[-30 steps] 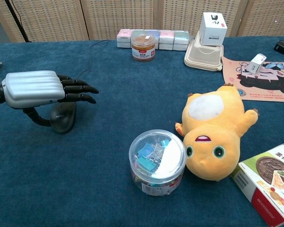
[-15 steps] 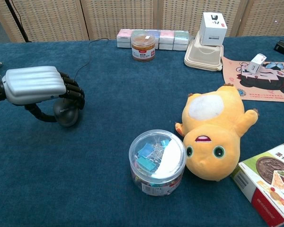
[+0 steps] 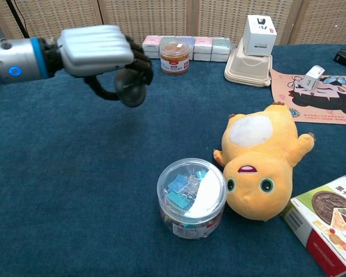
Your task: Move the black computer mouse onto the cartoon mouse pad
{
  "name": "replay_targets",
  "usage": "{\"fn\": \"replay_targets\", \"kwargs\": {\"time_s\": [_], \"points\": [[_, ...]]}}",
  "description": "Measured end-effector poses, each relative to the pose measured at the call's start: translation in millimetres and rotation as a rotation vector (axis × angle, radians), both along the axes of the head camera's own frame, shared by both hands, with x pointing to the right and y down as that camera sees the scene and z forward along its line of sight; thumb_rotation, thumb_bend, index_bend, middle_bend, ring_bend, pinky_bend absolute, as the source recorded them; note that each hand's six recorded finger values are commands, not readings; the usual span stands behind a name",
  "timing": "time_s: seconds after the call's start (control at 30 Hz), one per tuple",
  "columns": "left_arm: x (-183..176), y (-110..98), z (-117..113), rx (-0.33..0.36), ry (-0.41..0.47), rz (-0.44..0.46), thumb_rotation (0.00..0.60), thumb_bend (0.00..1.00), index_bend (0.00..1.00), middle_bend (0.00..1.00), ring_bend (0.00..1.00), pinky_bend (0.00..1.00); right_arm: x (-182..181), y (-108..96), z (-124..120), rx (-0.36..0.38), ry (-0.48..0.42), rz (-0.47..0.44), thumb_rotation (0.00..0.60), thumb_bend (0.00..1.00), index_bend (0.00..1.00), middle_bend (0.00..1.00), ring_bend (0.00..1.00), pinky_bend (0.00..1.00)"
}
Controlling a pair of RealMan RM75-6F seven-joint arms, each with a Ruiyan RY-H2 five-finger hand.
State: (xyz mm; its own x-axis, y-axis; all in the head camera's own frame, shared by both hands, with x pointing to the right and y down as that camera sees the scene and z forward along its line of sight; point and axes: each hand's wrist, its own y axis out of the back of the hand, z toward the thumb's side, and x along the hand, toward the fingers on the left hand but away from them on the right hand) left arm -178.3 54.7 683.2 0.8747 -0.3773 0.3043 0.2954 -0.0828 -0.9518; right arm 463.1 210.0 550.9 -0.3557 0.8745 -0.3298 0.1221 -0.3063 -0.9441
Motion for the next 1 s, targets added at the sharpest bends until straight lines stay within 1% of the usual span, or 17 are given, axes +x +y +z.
{"fn": "replay_targets", "kwargs": {"time_s": [0.13, 0.27, 0.43, 0.57, 0.63, 0.67, 0.7, 0.77, 0.8, 0.87, 1.0], "points": [[41.7, -12.2, -3.8, 0.028, 0.009, 0.022, 0.600, 0.31, 0.53, 0.44, 0.40, 0.40, 3.3, -0.6, -0.7, 0.000, 0.000, 0.012, 0.600, 0.00, 0.00, 0.00, 0.00, 0.00], [73.4, -14.5, 0.6, 0.021, 0.005, 0.025, 0.600, 0.31, 0.53, 0.44, 0.39, 0.40, 6.7, -1.4, -1.0, -0.001, 0.000, 0.023, 0.600, 0.00, 0.00, 0.00, 0.00, 0.00], [86.1, -15.6, 10.4, 0.006, -0.011, 0.002, 0.600, 0.31, 0.53, 0.44, 0.39, 0.40, 8.7, -1.7, -1.2, -0.002, -0.002, 0.030, 0.600, 0.00, 0.00, 0.00, 0.00, 0.00], [91.0, -16.2, 21.9, -0.026, -0.026, -0.035, 0.600, 0.31, 0.53, 0.43, 0.38, 0.40, 9.3, -1.9, -1.3, -0.004, -0.006, 0.033, 0.600, 0.00, 0.00, 0.00, 0.00, 0.00], [93.3, -16.8, 25.8, -0.035, -0.028, -0.050, 0.600, 0.30, 0.47, 0.37, 0.33, 0.40, 9.6, -2.1, -1.8, -0.002, -0.006, 0.035, 0.600, 0.00, 0.00, 0.00, 0.00, 0.00], [94.8, -17.0, 28.5, -0.042, -0.029, -0.059, 0.600, 0.29, 0.39, 0.29, 0.26, 0.37, 10.0, -2.2, -2.1, -0.001, -0.006, 0.036, 0.600, 0.00, 0.00, 0.00, 0.00, 0.00], [95.9, -17.2, 30.7, -0.048, -0.032, -0.068, 0.600, 0.28, 0.27, 0.18, 0.17, 0.33, 10.2, -2.3, -2.3, 0.000, -0.006, 0.037, 0.600, 0.00, 0.00, 0.00, 0.00, 0.00], [98.1, -17.4, 36.0, -0.067, -0.037, -0.089, 0.600, 0.25, 0.09, 0.04, 0.05, 0.24, 10.6, -2.3, -2.5, 0.000, -0.005, 0.039, 0.600, 0.00, 0.00, 0.00, 0.00, 0.00], [98.7, -17.8, 36.9, -0.073, -0.036, -0.097, 0.600, 0.24, 0.02, 0.01, 0.01, 0.20, 10.7, -2.3, -2.5, 0.000, -0.005, 0.039, 0.600, 0.00, 0.00, 0.00, 0.00, 0.00], [99.6, -18.7, 36.0, -0.081, -0.026, -0.107, 0.600, 0.21, 0.00, 0.00, 0.00, 0.18, 10.3, -2.1, -2.4, -0.001, -0.006, 0.038, 0.600, 0.00, 0.00, 0.00, 0.00, 0.00], [96.0, -20.9, 29.3, -0.095, 0.008, -0.122, 0.600, 0.16, 0.00, 0.00, 0.00, 0.15, 8.3, -1.6, -1.9, -0.002, -0.011, 0.033, 0.600, 0.00, 0.00, 0.00, 0.00, 0.00]]}}
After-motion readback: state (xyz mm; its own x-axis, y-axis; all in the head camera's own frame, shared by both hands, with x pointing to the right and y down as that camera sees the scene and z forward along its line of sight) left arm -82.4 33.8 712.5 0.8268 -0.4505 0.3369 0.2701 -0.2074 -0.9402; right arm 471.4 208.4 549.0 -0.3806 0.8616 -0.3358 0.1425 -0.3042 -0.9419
